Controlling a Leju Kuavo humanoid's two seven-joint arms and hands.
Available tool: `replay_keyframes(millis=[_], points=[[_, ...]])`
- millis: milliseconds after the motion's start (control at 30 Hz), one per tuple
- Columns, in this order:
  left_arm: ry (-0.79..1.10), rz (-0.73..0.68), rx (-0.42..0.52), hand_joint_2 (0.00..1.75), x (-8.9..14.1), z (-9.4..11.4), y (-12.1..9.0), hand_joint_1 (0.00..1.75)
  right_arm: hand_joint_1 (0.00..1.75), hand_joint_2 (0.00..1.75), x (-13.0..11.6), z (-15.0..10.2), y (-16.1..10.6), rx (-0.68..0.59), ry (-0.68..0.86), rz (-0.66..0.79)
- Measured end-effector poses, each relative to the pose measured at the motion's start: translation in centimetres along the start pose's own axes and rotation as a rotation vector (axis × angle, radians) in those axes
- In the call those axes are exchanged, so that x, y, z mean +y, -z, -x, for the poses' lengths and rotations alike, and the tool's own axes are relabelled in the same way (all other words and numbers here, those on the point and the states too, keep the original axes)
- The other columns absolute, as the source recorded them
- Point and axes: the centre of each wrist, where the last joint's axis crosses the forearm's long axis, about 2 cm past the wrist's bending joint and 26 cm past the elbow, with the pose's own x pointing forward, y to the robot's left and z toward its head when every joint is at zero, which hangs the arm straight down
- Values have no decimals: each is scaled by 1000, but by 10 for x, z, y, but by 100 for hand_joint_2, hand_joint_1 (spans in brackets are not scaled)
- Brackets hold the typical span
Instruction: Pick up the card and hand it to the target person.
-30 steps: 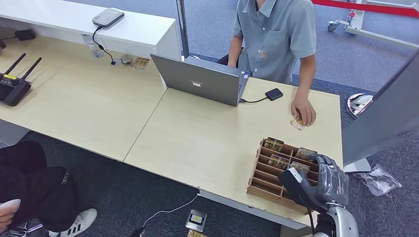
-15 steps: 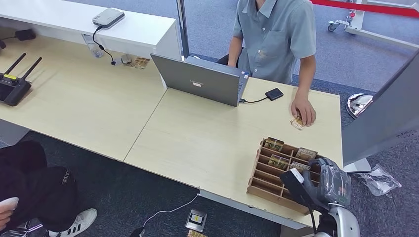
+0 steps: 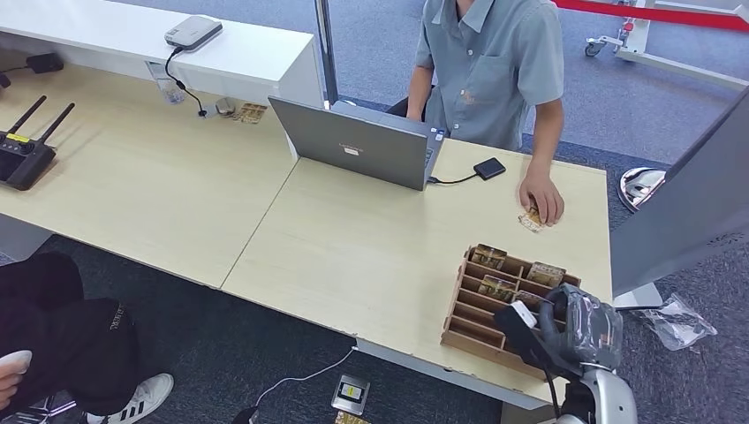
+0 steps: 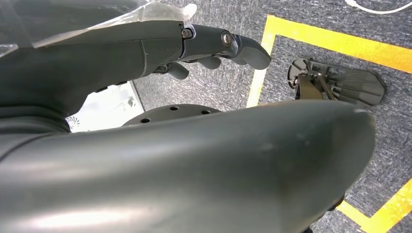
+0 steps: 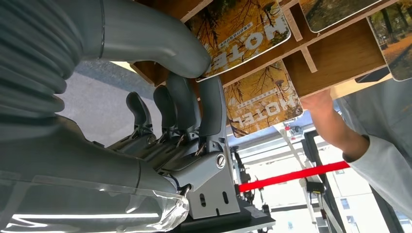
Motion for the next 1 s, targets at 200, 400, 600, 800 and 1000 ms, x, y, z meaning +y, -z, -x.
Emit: replay_keyframes(millis=[200, 400, 600, 800, 1000], points=[[-1, 4, 1, 0, -1, 1, 0, 0, 149, 175, -9, 1, -1, -3, 0, 58], [-11, 3, 6, 0, -4, 2, -1, 0, 172, 175, -35, -6, 3, -52, 5, 198], [-12, 6, 4, 0, -5, 2, -1, 0, 161, 175, -67, -15, 8, -102, -13, 320], [33, 28, -16, 0, 3, -1, 1, 0, 152, 175, -87, -14, 3, -91, -32, 384], [71, 43, -33, 0, 10, -3, 2, 0, 151, 175, -91, -15, -5, -92, -20, 402]])
